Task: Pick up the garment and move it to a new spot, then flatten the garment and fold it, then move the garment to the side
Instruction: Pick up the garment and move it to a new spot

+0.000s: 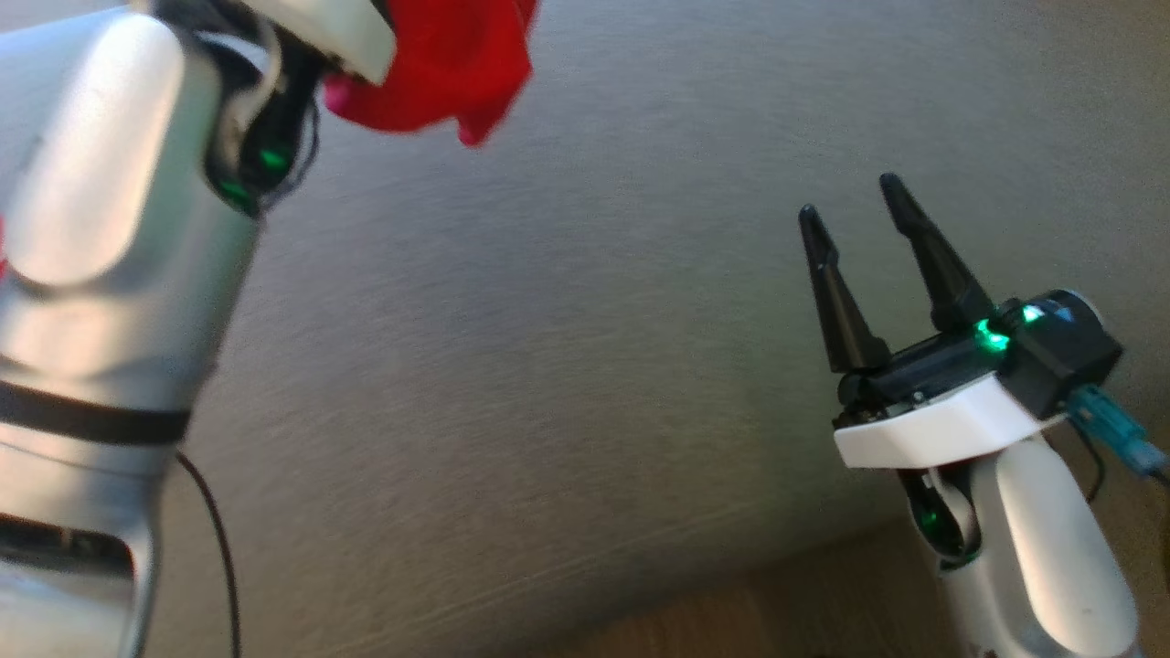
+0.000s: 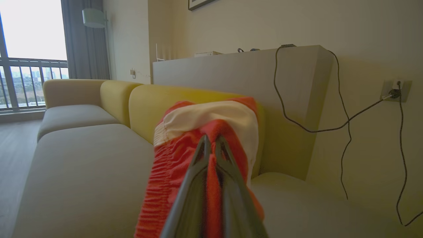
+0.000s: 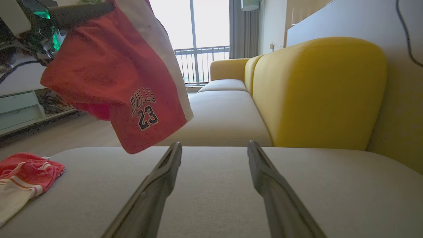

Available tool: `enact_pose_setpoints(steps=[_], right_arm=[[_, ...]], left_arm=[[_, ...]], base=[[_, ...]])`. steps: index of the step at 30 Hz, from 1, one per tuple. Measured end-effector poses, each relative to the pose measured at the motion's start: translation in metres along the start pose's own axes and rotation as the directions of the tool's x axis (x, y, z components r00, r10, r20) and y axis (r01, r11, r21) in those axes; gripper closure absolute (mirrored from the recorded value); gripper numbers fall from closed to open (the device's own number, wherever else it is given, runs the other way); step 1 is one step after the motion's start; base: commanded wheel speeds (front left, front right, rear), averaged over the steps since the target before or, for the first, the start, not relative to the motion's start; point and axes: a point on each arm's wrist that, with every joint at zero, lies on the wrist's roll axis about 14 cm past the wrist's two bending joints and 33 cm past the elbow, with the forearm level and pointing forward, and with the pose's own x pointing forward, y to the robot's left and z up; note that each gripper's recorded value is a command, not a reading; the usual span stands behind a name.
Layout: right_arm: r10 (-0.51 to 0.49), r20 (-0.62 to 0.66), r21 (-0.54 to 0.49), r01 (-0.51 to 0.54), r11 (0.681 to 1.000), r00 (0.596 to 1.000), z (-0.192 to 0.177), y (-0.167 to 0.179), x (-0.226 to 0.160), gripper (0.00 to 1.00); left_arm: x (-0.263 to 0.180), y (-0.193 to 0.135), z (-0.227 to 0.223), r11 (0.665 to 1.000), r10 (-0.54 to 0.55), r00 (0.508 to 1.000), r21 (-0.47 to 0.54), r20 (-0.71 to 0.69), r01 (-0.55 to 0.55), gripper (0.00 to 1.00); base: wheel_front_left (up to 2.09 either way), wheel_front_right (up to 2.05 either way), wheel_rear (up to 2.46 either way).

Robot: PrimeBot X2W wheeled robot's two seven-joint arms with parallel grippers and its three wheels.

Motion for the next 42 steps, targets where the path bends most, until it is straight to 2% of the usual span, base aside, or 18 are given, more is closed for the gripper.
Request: enact_pose_setpoints(steps=[3, 7, 8, 9, 10, 17, 18, 19, 20, 24, 27, 31, 34, 38, 42], right_arm=[[-0.076, 0.012, -0.023, 0.077, 0.997, 0.997, 0.010, -0.026, -0.014, 0.00], [-0.161, -0.006, -0.041, 0.161, 0.986, 0.987, 0.011, -0.051, -0.034, 0.00], [-0.161, -0.006, -0.041, 0.161, 0.986, 0.987, 0.011, -0.051, -0.034, 0.00], [-0.190, -0.025, -0.046, 0.189, 0.981, 0.981, 0.007, -0.059, -0.041, 0.00], [-0.190, -0.025, -0.046, 0.189, 0.981, 0.981, 0.007, -0.059, -0.041, 0.00], [-0.207, -0.080, -0.062, 0.202, 0.977, 0.975, -0.010, -0.063, -0.043, 0.00], [-0.200, -0.083, -0.063, 0.195, 0.979, 0.976, -0.011, -0.062, -0.041, 0.00], [-0.191, -0.084, -0.062, 0.186, 0.981, 0.978, -0.013, -0.059, -0.038, 0.00], [-0.180, -0.085, -0.062, 0.175, 0.983, 0.980, -0.014, -0.056, -0.036, 0.00], [-0.125, -0.085, -0.045, 0.122, 0.992, 0.988, -0.019, -0.039, -0.027, 0.00], [-0.074, -0.079, -0.028, 0.072, 0.997, 0.994, -0.020, -0.023, -0.020, 0.00], [-0.003, -0.078, 0.007, 0.004, 1.000, 0.997, -0.023, 0.002, -0.014, 0.00], [0.041, -0.094, 0.033, -0.038, 0.999, 0.995, -0.029, 0.018, -0.016, 0.00], [0.096, -0.113, 0.059, -0.090, 0.994, 0.989, -0.036, 0.039, -0.020, 0.00], [0.148, -0.096, 0.080, -0.141, 0.987, 0.984, -0.032, 0.058, -0.020, 0.00]], left_arm=[[0.013, -0.032, -0.030, 0.997, -0.054, 0.998, -0.057, -0.036, 0.052, 1.00], [0.020, -0.060, -0.083, 0.993, -0.100, 0.988, -0.077, -0.120, 0.091, 1.00], [0.020, -0.060, -0.083, 0.993, -0.100, 0.988, -0.077, -0.120, 0.091, 1.00], [0.017, -0.068, -0.114, 0.993, -0.112, 0.979, -0.053, -0.167, 0.104, 1.00], [0.017, -0.068, -0.114, 0.993, -0.112, 0.979, -0.053, -0.167, 0.104, 1.00], [-0.030, -0.078, -0.222, 0.988, -0.110, 0.920, -0.138, -0.376, 0.062, 1.00], [-0.035, -0.080, -0.227, 0.988, -0.111, 0.915, -0.147, -0.387, 0.058, 0.85], [-0.039, -0.080, -0.229, 0.986, -0.110, 0.914, -0.155, -0.391, 0.053, 0.20], [-0.040, -0.080, -0.227, 0.986, -0.103, 0.916, -0.164, -0.387, 0.042, 0.00], [-0.045, -0.070, -0.211, 0.987, -0.053, 0.929, -0.161, -0.367, -0.007, 0.00], [-0.059, -0.053, -0.192, 0.986, 0.027, 0.940, -0.148, -0.340, -0.082, 0.00], [-0.097, -0.029, -0.167, 0.968, 0.163, 0.938, -0.137, -0.306, -0.213, 0.00], [-0.136, -0.013, -0.149, 0.942, 0.278, 0.917, -0.106, -0.285, -0.319, 0.00], [-0.185, 0.006, -0.117, 0.892, 0.423, 0.877, -0.065, -0.226, -0.447, 0.00], [-0.226, 0.007, -0.086, 0.857, 0.507, 0.847, -0.010, -0.163, -0.515, 0.00]], base=[[0.00, 0.00, 0.00], [0.00, 0.00, 0.00], [0.00, 0.00, 0.00], [0.00, 0.00, 0.00], [0.00, 0.00, 0.00], [0.00, 0.00, 0.00], [0.00, 0.00, 0.00], [0.00, 0.00, 0.00], [0.00, 0.00, 0.00], [0.00, 0.00, 0.00], [0.00, 0.00, 0.00], [0.00, 0.00, 0.00], [0.00, 0.00, 0.00], [0.00, 0.00, 0.00], [0.00, 0.00, 0.00]])
